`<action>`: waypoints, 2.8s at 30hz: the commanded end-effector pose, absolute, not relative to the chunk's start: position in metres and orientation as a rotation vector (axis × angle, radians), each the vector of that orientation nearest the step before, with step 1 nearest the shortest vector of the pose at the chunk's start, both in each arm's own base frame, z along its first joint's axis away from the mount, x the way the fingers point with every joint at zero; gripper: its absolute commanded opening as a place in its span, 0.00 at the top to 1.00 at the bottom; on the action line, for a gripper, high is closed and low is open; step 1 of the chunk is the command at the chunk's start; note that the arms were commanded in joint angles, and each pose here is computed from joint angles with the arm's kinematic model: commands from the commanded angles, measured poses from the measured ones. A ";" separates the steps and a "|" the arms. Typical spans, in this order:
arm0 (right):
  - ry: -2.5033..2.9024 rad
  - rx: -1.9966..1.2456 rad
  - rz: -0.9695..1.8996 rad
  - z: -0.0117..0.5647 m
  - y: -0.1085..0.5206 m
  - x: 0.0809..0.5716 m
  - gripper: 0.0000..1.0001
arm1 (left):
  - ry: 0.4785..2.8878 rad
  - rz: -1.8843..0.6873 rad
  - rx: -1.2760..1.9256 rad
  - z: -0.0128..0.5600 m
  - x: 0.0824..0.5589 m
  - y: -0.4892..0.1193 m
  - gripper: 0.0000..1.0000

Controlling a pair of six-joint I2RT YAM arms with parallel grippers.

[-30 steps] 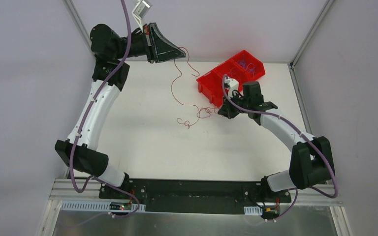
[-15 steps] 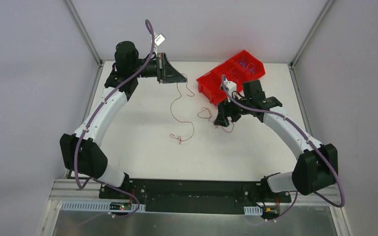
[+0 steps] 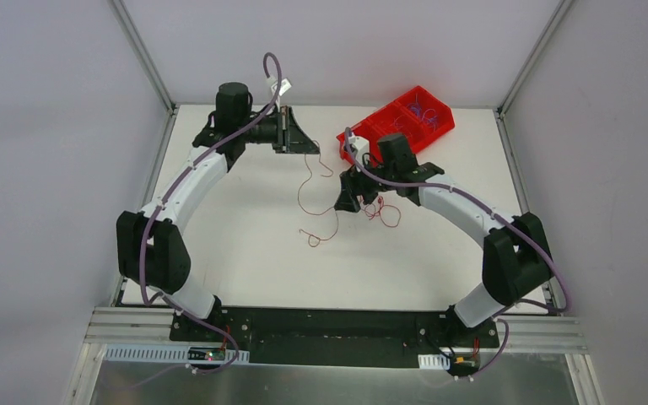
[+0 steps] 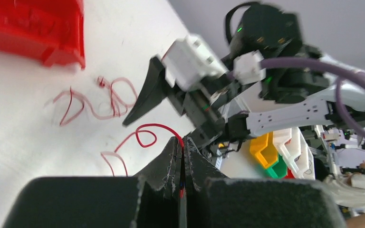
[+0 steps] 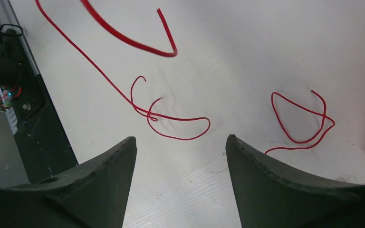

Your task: Untangle the cables

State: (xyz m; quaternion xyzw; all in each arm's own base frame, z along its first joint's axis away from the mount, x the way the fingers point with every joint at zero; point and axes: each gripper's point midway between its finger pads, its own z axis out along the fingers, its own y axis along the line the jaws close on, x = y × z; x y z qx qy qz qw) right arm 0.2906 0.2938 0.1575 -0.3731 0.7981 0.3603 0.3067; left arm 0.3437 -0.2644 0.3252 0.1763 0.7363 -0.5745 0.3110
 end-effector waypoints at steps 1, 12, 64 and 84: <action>2.024 -1.056 0.878 0.167 0.290 0.299 0.28 | 2.146 -1.451 0.445 0.250 0.333 -0.253 1.00; 2.048 -1.172 0.835 0.149 0.292 0.281 0.25 | 2.598 -1.564 0.172 0.101 0.294 -0.249 1.00; 2.276 -1.198 0.777 0.108 0.335 0.259 1.00 | 2.632 -1.549 0.062 0.089 0.321 -0.247 0.85; 2.127 -0.839 0.058 0.199 0.202 0.453 1.00 | 2.274 -1.219 -0.043 0.205 0.392 -0.162 0.01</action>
